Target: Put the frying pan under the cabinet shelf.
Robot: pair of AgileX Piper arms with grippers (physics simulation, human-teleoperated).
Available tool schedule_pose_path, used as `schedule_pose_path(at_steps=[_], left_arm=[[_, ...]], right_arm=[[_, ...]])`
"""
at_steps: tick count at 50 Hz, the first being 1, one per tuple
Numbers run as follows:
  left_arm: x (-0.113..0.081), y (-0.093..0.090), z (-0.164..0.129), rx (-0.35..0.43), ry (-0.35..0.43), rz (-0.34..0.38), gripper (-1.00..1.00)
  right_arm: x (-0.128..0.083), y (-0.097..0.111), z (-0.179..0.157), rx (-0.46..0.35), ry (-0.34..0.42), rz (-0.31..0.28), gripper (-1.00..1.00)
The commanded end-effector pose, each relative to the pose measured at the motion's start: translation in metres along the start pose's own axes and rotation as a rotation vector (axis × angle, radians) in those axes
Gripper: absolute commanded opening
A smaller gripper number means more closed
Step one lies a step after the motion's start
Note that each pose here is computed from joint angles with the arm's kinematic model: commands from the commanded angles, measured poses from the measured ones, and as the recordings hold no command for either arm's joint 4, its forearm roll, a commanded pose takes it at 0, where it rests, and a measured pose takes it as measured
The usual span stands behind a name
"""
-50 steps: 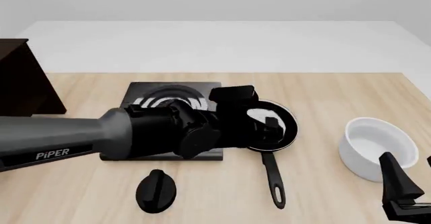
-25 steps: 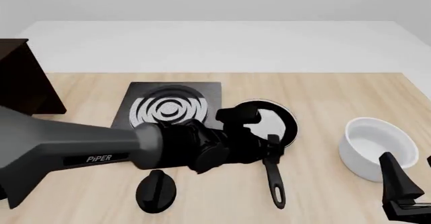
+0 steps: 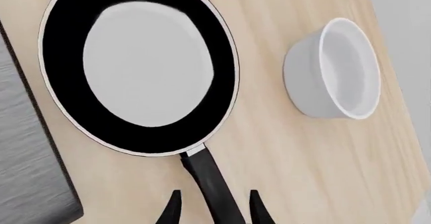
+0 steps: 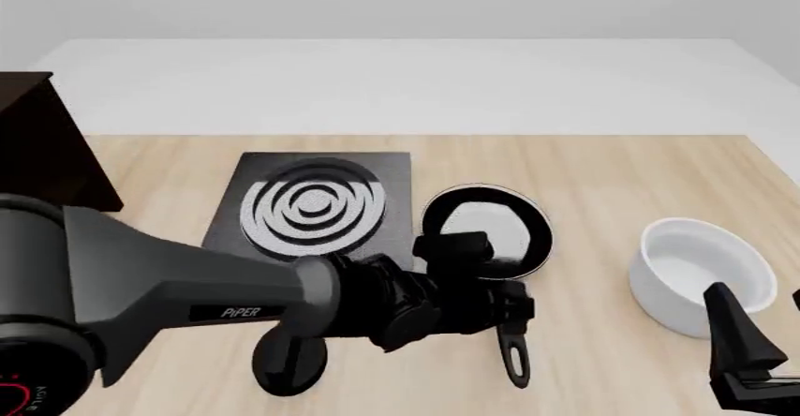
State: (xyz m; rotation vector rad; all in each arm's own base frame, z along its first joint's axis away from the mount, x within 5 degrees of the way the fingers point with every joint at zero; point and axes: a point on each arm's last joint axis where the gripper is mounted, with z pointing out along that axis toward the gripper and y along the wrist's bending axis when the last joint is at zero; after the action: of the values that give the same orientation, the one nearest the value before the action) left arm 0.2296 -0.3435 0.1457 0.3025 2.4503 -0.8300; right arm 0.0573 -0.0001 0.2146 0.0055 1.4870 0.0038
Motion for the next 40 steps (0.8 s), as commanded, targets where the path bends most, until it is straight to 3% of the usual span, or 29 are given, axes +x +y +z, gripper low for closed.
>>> schedule_pose_path(at_steps=[1, 32, 33, 40], left_arm=[[0.013, 0.0, 0.013, 0.005, 0.016, -0.018, 1.0], [0.047, 0.0, 0.037, 0.026, 0.052, -0.052, 1.0], [0.042, 0.006, 0.041, 0.011, 0.048, -0.052, -1.0], [0.048, 0.013, 0.044, 0.004, 0.053, -0.08, -1.0]], right_arm=[[0.0, 0.0, 0.0, 0.0, 0.0, -0.001, 1.0], [0.0, 0.0, 0.0, 0.0, 0.0, 0.0, 1.0], [0.0, 0.0, 0.0, 0.0, 0.0, 0.001, 1.0], [0.0, 0.0, 0.0, 0.0, 0.0, 0.0, 1.0]])
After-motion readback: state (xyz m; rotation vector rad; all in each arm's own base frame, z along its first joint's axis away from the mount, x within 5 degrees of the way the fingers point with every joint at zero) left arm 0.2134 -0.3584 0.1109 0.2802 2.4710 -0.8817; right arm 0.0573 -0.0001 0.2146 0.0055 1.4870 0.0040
